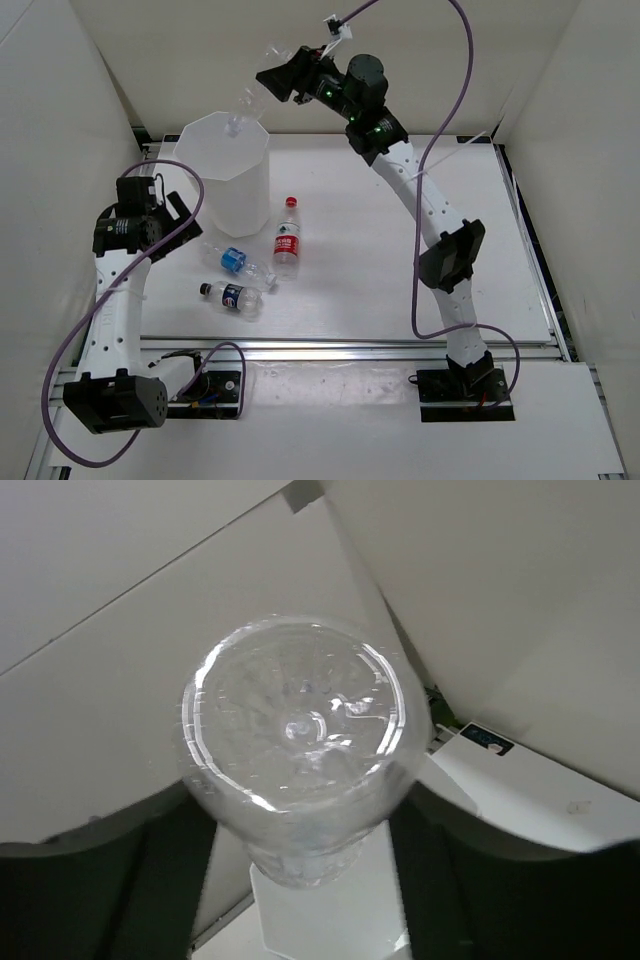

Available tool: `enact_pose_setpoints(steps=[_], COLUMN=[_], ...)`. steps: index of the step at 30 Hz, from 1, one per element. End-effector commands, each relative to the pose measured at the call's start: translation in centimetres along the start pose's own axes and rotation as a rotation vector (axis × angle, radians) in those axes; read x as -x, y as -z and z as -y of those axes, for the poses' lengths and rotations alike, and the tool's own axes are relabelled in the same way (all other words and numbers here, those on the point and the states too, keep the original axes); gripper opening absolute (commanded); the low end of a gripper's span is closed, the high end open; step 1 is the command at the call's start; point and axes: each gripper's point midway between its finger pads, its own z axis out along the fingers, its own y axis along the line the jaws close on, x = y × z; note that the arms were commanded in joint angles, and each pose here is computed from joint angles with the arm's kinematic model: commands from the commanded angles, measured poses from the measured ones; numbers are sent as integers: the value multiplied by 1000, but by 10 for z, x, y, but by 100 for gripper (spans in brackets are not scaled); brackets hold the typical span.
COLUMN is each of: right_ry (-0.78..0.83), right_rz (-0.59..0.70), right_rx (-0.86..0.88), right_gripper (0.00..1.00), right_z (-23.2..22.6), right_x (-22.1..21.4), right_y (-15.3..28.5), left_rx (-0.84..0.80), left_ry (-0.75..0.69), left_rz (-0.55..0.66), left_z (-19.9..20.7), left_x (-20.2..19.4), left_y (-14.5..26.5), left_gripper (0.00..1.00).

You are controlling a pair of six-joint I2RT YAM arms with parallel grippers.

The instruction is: Put the plastic bottles in the bin

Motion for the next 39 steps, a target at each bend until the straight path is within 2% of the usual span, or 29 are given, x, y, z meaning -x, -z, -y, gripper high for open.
enact_pose_setpoints(steps=[1, 2, 5, 6, 8, 9, 10, 12, 15, 16, 18, 19, 20, 21, 22, 25, 29, 30, 32, 34, 35, 39], right_ry=[113, 104, 139, 141, 92, 12, -27, -104, -153, -203, -428, -562, -650, -695, -745, -794, -860, -891, -921, -952, -916, -919], right_rz=[74, 44, 101, 148, 219, 283, 332, 335, 158, 43, -131, -243, -295, -378, -443, -555, -622, -654, -708, -796, -788, -885], right_rx=[153, 191, 206, 184, 67, 44, -49, -166, -355, -367, -414, -464, -451, -405, -419, -414, -476, -424, -388, -393, -370, -362], right_gripper=[73, 100, 100, 100, 100, 100, 100, 100, 98, 98, 94, 92, 100, 100, 100, 100, 100, 100, 100, 100, 100, 100], right_z=[-50, -53, -76, -83, -51, -58, -24, 15, 82, 104, 140, 166, 178, 171, 187, 193, 211, 203, 214, 217, 217, 207], right_x=[32, 22, 55, 83, 122, 153, 175, 177, 124, 91, 21, -37, -67, -97, -134, -174, -225, -235, -257, -289, -281, -319], right_y=[10, 8, 18, 31, 51, 72, 90, 107, 107, 111, 116, 126, 126, 124, 123, 122, 140, 139, 137, 140, 132, 147], left_rx=[-26, -30, -25, -25, -22, -10, -10, 4, 23, 5, 4, 3, 11, 32, 33, 21, 34, 16, 5, 3, 9, 23], left_ry=[-7, -22, -21, -21, -20, 20, 34, 72, 151, 176, 198, 223, 232, 231, 242, 244, 240, 241, 230, 230, 229, 218], left_rz=[-9, 0, 12, 12, 34, 49, 49, 52, 37, 40, 17, 18, 25, 20, 19, 38, 28, 29, -7, -26, -36, -61], left_z=[2, 2, 3, 3, 2, 0, 0, -3, -5, -3, -6, -6, -8, -14, -15, -16, -23, -20, -19, -20, -22, -26], left_x=[-3, -1, 5, 5, 9, 12, 12, 11, 4, 0, -14, -16, -18, -24, -27, -31, -39, -40, -50, -57, -61, -70], left_y=[-2, -2, -1, -1, 3, 5, 5, 7, 3, 2, -8, -10, -10, -13, -13, -14, -17, -14, -19, -19, -21, -20], left_gripper=[100, 100, 100, 100, 100, 100, 100, 100, 100, 100, 100, 100, 100, 100, 100, 100, 100, 100, 100, 100, 100, 100])
